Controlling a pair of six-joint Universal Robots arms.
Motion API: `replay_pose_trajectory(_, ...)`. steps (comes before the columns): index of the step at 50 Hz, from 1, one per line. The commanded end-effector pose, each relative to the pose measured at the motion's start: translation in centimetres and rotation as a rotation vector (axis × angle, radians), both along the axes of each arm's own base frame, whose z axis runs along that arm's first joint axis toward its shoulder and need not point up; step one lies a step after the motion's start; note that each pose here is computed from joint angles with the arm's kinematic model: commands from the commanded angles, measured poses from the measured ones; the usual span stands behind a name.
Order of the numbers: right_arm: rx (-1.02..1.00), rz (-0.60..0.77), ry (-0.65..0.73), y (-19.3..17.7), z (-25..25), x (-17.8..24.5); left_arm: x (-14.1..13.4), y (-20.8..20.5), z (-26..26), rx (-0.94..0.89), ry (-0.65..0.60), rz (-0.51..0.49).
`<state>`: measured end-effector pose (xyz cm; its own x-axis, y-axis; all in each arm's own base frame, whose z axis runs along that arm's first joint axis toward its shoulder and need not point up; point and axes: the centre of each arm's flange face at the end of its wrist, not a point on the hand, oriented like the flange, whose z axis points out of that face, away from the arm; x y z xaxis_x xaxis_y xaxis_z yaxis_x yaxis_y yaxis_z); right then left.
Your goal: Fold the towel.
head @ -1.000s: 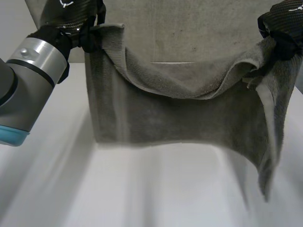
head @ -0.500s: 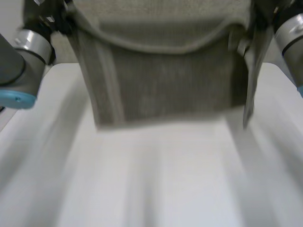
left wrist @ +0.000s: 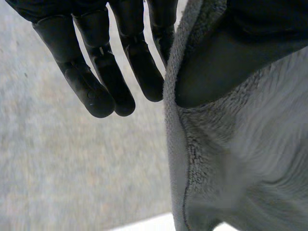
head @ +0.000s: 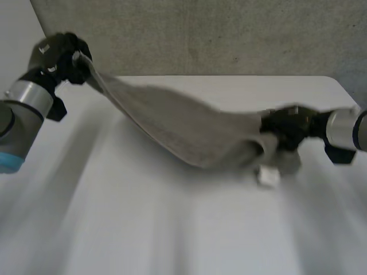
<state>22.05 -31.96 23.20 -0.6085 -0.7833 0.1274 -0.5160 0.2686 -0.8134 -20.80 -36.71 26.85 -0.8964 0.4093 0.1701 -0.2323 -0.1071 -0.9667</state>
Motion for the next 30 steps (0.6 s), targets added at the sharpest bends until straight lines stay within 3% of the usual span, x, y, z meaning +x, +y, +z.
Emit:
replay_pose_trajectory(1, 0.195, 0.058, 0.194, -0.4, -4.3, -1.8, -0.1, 0.7, -2.6, 0.028, -0.137, 0.007)
replay_pose_trajectory(10, 0.081, -0.032, 0.123, -2.4, -5.5, -1.0, -1.9, 1.9, -4.4, 0.068, -0.165, -0.045)
replay_pose_trajectory(17, -0.061, -0.117, 0.048, -2.4, -3.0, -1.2, -2.4, 2.2, -4.3, 0.061, -0.166, -0.06)
replay_pose_trajectory(25, -0.109, -0.14, -0.032, 1.9, -1.2, -0.8, -2.4, 1.9, -3.9, 0.047, -0.159, -0.047)
replay_pose_trajectory(30, -0.125, -0.124, -0.046, 6.6, -2.2, -0.2, -2.4, 1.9, -4.5, 0.061, -0.161, -0.047)
